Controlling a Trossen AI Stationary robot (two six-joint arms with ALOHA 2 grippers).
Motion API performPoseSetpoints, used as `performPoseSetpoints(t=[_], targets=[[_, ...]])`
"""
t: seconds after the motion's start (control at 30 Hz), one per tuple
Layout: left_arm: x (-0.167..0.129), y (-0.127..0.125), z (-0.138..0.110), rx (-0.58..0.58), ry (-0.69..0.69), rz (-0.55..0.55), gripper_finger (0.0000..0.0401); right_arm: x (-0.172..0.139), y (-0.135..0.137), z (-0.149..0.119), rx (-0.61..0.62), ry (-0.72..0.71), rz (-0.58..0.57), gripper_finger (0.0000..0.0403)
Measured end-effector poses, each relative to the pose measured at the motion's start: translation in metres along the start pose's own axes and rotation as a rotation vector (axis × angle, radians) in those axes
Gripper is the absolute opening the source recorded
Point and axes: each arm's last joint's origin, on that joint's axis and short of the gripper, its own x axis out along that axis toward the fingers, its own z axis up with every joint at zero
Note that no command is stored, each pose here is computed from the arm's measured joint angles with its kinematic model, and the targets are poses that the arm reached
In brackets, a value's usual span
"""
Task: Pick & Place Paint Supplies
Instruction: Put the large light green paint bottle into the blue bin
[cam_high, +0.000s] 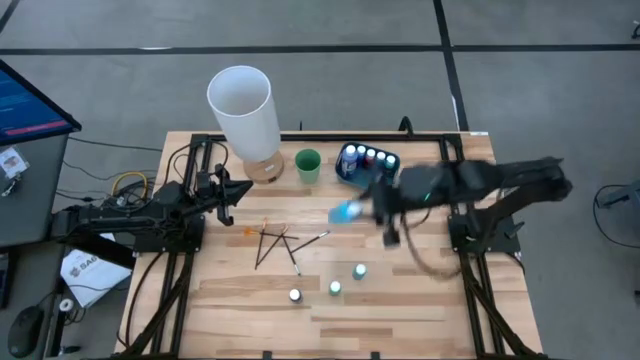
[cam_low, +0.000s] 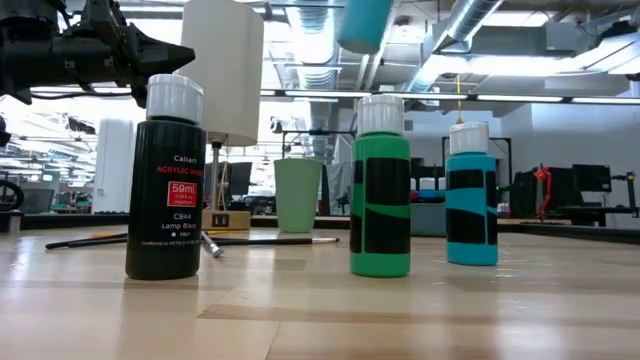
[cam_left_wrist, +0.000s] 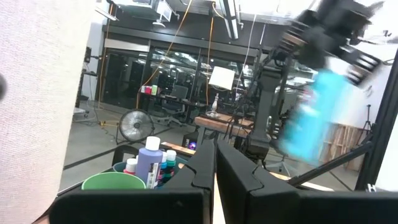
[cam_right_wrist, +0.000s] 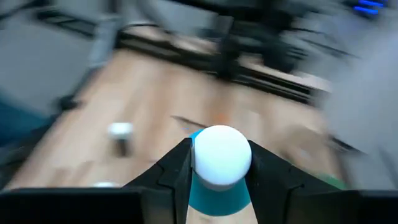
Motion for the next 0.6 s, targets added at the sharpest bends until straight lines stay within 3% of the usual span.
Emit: performPoseSetpoints(t=[0.27, 0.4, 0.6], targets=[[0.000, 0.000, 0.000, 0.000, 0.000, 0.000, 0.0002, -0.035, -0.071, -0.029, 0.318, 0.130, -0.357, 0.0120], [0.000, 0.000, 0.000, 0.000, 0.000, 0.000, 0.0002, -0.031, -0.100, -0.044, 0.408, 0.212, -0.480, 0.0119], [0.000, 0.000, 0.000, 0.000, 0.000, 0.000, 0.0002, -0.007, -0.139, -0.066, 0.472, 0.334, -0.566, 0.0120]])
